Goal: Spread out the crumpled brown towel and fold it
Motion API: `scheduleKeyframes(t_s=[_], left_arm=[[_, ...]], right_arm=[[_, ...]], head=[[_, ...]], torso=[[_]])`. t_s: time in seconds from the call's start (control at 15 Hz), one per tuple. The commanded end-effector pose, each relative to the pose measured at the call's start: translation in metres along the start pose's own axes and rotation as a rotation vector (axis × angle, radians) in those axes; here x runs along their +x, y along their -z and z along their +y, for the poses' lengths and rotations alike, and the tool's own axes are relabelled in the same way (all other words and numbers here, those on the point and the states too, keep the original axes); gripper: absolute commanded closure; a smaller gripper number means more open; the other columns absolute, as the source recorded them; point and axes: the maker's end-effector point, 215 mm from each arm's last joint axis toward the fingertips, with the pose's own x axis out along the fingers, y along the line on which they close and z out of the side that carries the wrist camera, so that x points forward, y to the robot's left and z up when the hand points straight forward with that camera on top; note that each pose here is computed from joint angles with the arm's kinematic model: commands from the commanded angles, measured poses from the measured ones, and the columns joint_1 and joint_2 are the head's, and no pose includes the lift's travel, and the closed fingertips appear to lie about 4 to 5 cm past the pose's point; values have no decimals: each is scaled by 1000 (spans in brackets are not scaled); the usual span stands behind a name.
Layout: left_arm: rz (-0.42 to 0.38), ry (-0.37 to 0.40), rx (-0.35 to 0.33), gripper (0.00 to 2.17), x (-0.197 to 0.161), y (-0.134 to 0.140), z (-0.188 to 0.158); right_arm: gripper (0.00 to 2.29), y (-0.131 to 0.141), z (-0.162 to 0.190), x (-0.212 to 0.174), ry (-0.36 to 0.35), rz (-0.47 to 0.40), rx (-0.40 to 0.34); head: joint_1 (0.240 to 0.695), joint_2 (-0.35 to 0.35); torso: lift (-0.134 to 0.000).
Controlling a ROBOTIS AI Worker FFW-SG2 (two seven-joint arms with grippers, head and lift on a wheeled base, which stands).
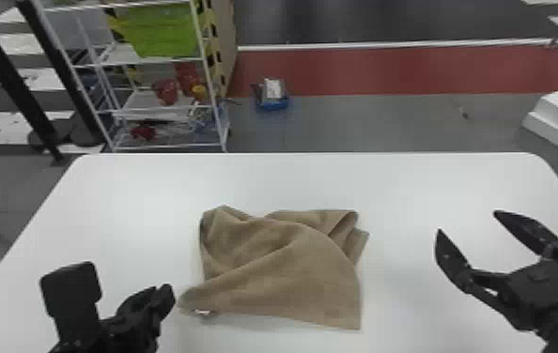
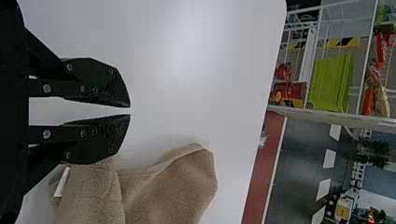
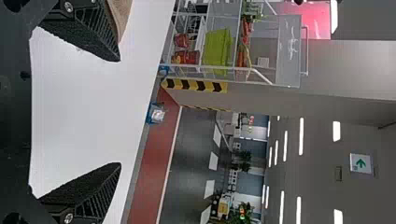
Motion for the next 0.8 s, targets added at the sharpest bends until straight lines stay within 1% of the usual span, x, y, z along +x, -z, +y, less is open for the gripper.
scheduleKeyframes(t_s=[0.0,0.13,0.27,0.4,0.47,0.67,0.73], left_arm=[[9,15,-5,684,2,4,-3],[19,52,-7,684,5,10,-11],[19,64,-7,684,9,13,-14],[-6,76,-1,687,12,9,-15],[-2,89,1,687,12,12,-17],[13,109,16,687,10,21,-24],[17,115,22,687,9,23,-28]], right_arm=[[83,0,1,2,-2,9,1],[83,-3,2,3,-4,5,-1],[83,-5,6,3,-11,4,3],[83,-9,6,2,-11,0,1],[83,-6,7,2,-13,13,9],[83,-5,10,2,-17,18,15],[83,-5,11,3,-22,18,27]], head=[[695,86],[695,80],[695,74],[695,73],[695,72],[695,68],[695,66]], torso=[[-124],[-124],[-124],[-124],[-124],[-124],[-124]])
